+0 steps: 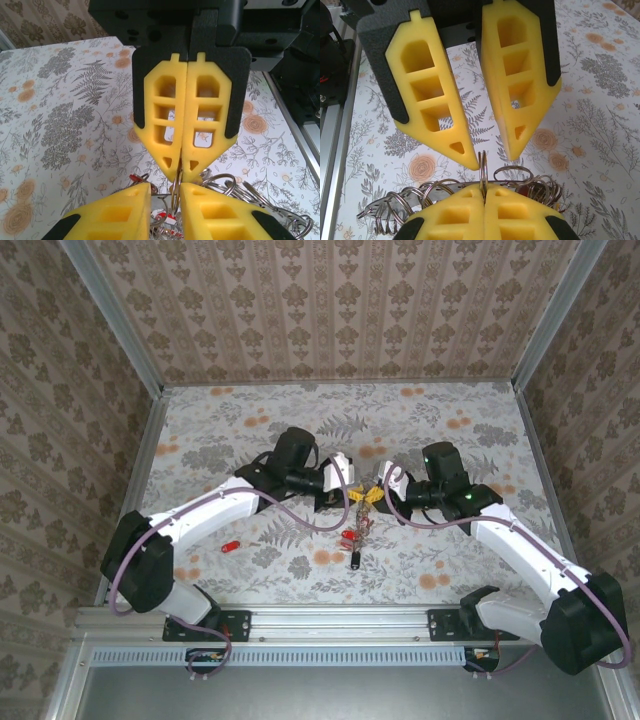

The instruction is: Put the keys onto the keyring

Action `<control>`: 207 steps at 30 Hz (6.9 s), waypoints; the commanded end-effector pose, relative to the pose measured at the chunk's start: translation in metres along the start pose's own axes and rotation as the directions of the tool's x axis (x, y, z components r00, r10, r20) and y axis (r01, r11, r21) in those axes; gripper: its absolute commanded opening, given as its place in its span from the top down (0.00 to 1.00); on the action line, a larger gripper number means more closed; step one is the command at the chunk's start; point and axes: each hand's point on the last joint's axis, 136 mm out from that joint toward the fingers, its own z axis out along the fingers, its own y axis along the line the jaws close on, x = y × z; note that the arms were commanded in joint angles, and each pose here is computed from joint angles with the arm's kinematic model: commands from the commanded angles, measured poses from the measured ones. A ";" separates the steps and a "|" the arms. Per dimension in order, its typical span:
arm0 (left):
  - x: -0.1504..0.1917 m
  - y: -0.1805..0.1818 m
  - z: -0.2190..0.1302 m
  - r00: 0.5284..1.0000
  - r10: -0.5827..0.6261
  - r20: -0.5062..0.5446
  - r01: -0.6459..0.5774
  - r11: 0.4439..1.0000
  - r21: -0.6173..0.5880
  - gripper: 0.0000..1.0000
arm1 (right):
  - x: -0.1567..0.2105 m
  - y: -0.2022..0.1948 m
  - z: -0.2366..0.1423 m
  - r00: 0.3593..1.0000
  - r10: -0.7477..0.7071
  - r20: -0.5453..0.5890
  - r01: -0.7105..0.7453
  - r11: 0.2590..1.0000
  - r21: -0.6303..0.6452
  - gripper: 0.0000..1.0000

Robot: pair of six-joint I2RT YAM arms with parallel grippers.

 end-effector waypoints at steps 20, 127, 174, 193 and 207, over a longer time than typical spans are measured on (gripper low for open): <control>0.000 -0.004 0.004 1.000 0.020 -0.019 -0.019 0.999 0.051 0.79 | -0.033 -0.004 -0.007 0.993 -0.082 0.090 0.080 0.996 0.026 1.00; -0.039 -0.005 -0.016 0.965 -0.002 0.262 -0.017 0.997 0.071 1.00 | -0.003 -0.012 0.004 0.993 0.029 0.113 -0.029 1.000 -0.005 0.85; 0.005 -0.002 0.010 0.998 0.007 -0.061 -0.001 0.994 0.107 0.93 | -0.034 -0.001 -0.011 0.987 -0.079 0.140 0.079 0.997 0.011 1.00; -0.032 0.000 -0.009 0.979 0.014 0.204 -0.031 0.997 0.077 1.00 | -0.003 -0.008 0.000 0.985 0.067 0.161 -0.066 0.998 -0.010 0.85; -0.029 -0.006 -0.008 0.983 -0.001 0.184 -0.021 0.993 0.119 1.00 | -0.019 -0.013 -0.005 0.981 0.035 0.191 -0.037 0.999 0.007 0.85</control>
